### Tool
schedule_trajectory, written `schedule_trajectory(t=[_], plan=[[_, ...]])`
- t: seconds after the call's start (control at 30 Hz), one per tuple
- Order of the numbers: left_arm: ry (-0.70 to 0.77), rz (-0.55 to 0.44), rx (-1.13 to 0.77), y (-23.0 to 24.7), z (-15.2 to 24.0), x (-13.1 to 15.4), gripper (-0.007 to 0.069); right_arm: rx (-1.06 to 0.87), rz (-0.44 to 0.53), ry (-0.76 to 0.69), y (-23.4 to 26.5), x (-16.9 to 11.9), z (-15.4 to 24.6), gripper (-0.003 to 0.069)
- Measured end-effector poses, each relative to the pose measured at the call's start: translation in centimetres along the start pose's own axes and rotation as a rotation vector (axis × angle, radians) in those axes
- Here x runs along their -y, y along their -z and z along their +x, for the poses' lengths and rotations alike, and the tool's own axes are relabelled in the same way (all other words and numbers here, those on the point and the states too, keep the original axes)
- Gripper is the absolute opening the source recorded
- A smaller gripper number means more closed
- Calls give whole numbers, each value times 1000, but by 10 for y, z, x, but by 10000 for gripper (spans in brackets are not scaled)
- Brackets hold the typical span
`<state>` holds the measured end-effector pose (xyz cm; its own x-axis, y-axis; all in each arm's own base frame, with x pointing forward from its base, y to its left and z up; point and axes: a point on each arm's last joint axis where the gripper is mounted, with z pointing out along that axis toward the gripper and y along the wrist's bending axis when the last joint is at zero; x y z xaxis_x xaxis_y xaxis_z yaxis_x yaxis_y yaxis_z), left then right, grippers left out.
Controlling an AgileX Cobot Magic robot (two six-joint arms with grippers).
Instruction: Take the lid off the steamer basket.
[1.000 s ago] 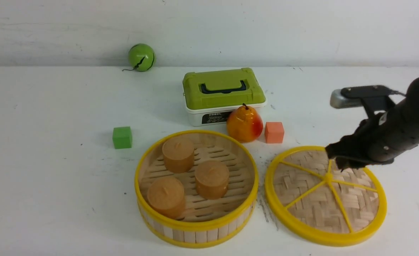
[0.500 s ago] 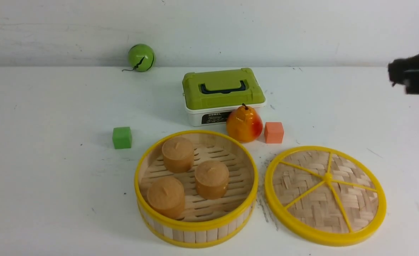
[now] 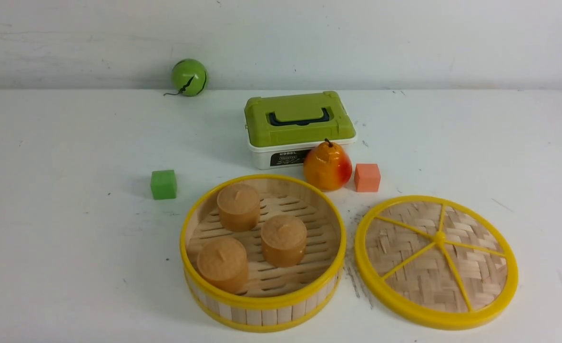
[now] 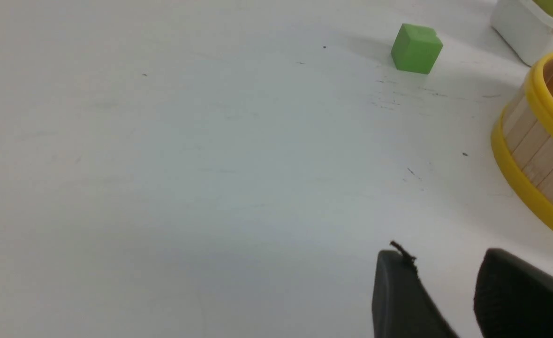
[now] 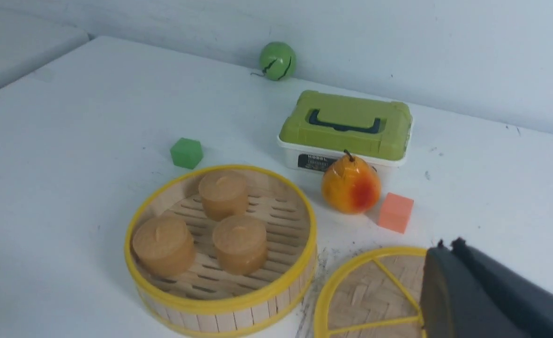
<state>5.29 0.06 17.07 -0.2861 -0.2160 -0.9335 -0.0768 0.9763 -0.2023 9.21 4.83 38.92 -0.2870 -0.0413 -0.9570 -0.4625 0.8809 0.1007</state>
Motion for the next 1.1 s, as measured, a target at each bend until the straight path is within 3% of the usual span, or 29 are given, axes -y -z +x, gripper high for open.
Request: schedule_trajectory(t=[0.37, 0.7, 0.8, 0.87, 1.1], plan=[[0, 0, 0, 0, 0, 0, 239, -59, 58, 84, 1, 6, 13, -15], [0, 0, 0, 0, 0, 0, 239, 84, 159, 197, -1, 16, 32, -24], [0, 0, -1, 0, 0, 0, 239, 179, 215, 160, -8, 25, 65, -24], [0, 0, -1, 0, 0, 0, 239, 258, 286, 49, -8, 34, 107, -24], [0, 0, -1, 0, 0, 0, 239, 312, 426, -128, -4, 45, 185, -24]])
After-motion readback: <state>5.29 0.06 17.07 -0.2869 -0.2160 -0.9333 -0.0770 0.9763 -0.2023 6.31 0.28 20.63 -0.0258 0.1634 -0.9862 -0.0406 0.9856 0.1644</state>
